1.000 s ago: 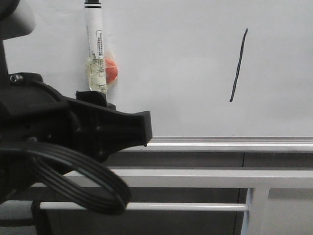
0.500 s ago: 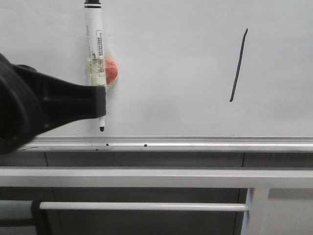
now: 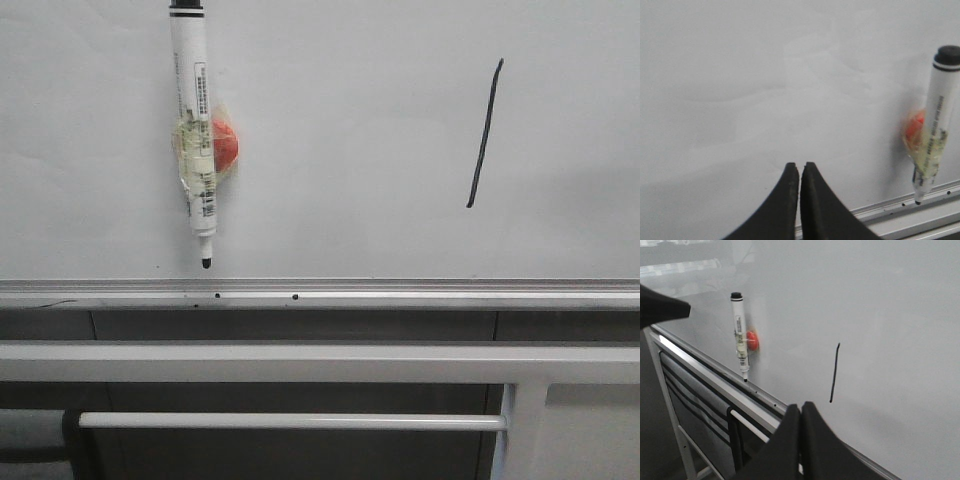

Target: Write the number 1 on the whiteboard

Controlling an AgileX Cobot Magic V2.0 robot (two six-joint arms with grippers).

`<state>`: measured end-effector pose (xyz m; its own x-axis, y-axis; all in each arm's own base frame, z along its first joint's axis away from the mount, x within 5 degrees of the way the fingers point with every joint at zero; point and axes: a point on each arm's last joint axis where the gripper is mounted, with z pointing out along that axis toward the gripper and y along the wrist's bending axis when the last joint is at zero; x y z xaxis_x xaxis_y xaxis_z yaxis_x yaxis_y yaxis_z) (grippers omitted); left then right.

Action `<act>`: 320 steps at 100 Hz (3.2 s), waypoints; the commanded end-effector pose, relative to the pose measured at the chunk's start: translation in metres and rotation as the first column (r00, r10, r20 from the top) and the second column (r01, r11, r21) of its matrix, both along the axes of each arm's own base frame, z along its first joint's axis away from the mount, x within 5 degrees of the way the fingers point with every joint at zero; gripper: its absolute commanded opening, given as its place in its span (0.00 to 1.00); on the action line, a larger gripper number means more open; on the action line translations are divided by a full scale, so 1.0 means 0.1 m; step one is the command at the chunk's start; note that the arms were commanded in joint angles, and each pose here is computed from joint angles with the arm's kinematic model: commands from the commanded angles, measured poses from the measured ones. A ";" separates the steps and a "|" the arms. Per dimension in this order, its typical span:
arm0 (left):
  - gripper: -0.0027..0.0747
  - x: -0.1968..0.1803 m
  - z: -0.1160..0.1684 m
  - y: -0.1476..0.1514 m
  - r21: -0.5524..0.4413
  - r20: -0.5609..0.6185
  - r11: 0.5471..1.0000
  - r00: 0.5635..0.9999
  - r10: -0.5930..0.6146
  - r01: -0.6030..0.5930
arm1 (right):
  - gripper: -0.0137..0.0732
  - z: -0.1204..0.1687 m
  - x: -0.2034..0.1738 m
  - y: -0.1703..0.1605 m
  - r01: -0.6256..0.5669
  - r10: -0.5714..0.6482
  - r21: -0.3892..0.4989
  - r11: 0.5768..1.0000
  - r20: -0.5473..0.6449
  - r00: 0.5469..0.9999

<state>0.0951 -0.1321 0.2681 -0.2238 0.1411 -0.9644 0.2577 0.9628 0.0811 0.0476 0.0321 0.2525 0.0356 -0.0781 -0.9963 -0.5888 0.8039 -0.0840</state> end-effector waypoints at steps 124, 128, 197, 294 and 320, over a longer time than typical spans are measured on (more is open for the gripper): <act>0.01 -0.17 0.54 1.52 -0.264 0.236 0.956 0.970 -0.065 0.128 | 0.11 -0.20 0.01 0.10 -0.082 0.075 0.099 0.992 0.069 0.995; 0.01 -0.20 0.56 1.51 -0.275 0.255 0.951 0.965 -0.068 0.140 | 0.11 -0.20 0.01 0.10 -0.082 0.075 0.099 0.992 0.069 0.995; 0.01 -0.52 0.35 1.28 -0.378 0.425 0.925 0.884 0.196 -0.024 | 0.11 -0.20 0.01 0.10 -0.082 0.075 0.099 0.992 0.069 0.995; 0.01 -0.48 0.21 1.22 -0.244 0.422 0.970 0.901 0.101 0.005 | 0.11 -0.20 0.01 0.10 -0.082 0.075 0.099 0.992 0.069 0.995; 0.01 -0.45 -0.12 1.29 -0.238 0.085 0.958 0.979 0.185 -0.160 | 0.11 -0.20 0.01 0.10 -0.082 0.075 0.099 0.992 0.069 0.995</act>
<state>0.0497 -0.0114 0.2554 -0.0801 -0.0634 -0.9948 0.1886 0.9790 -0.0776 0.0496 0.0408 0.2173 0.0298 -0.0296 -0.9991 -0.6360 0.7705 -0.0418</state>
